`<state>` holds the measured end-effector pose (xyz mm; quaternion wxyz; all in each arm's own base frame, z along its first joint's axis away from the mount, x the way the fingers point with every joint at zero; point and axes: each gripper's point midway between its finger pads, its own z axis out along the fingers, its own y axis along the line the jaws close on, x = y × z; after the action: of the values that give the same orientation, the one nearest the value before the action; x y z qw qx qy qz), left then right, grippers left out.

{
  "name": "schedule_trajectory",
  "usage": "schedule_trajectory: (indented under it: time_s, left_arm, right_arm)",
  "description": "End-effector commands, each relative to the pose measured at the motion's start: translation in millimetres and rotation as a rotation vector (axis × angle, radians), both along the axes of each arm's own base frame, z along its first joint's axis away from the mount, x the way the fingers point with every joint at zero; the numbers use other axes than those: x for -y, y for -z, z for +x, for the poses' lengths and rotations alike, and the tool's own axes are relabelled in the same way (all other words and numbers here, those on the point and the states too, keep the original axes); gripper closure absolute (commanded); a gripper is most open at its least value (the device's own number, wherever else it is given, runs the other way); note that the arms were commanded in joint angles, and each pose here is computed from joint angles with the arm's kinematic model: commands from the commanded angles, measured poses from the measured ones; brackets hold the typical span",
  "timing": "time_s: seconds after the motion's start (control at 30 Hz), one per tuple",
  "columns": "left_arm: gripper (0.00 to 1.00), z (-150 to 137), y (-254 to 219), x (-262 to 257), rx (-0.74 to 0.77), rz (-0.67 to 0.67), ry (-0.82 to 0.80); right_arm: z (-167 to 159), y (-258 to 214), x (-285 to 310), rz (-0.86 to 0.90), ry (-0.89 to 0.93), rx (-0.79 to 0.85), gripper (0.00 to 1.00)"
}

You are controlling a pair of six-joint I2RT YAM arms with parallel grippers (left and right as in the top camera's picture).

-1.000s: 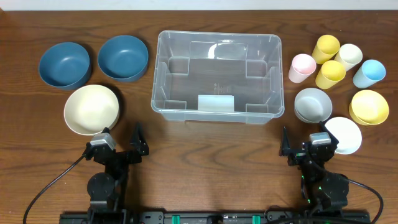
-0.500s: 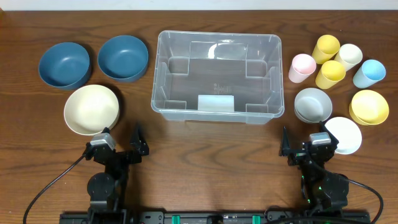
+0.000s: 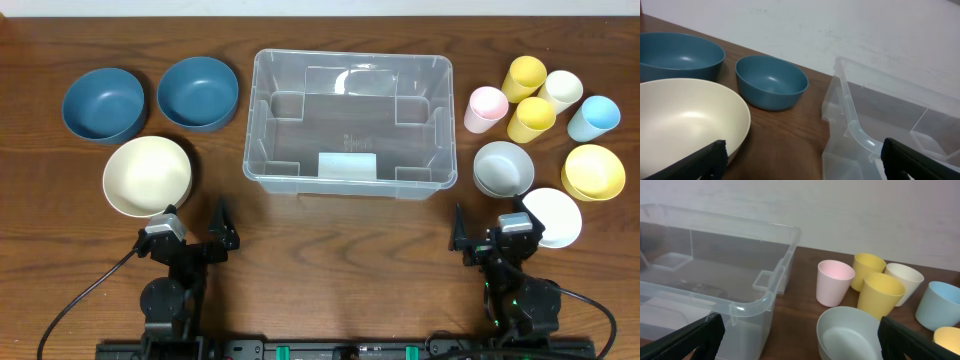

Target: Pack container

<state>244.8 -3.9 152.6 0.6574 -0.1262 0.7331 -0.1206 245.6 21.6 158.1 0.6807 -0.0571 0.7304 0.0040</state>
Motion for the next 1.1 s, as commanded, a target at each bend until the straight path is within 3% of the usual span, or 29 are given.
schedule_trajectory:
  time_s: [0.0, 0.27, 0.53, 0.7, 0.87, 1.07]
  left_arm:
    - [0.02, -1, 17, -5, -0.05, 0.022, -0.026]
    - [0.02, -1, 17, -5, -0.05, 0.022, -0.026]
    - [0.02, -1, 17, -5, -0.05, 0.022, -0.026]
    - [0.02, -1, 17, -5, -0.05, 0.022, -0.026]
    - [0.02, -1, 17, -5, -0.05, 0.022, -0.026]
    - [0.02, -1, 17, -5, -0.05, 0.022, -0.026]
  right_arm:
    - [1, -5, 7, 0.02, 0.039, 0.025, 0.01]
    - [-3, -38, 17, 0.06, 0.094, 0.094, 0.01]
    - [-39, -160, 30, 0.109, 0.152, 0.141, 0.01]
    - [-37, -223, 39, 0.091, 0.21, 0.009, 0.01]
    - [-9, -264, 34, 0.047, 0.205, -0.196, 0.01]
    - [14, -257, -1, 0.057, 0.028, -0.437, 0.01]
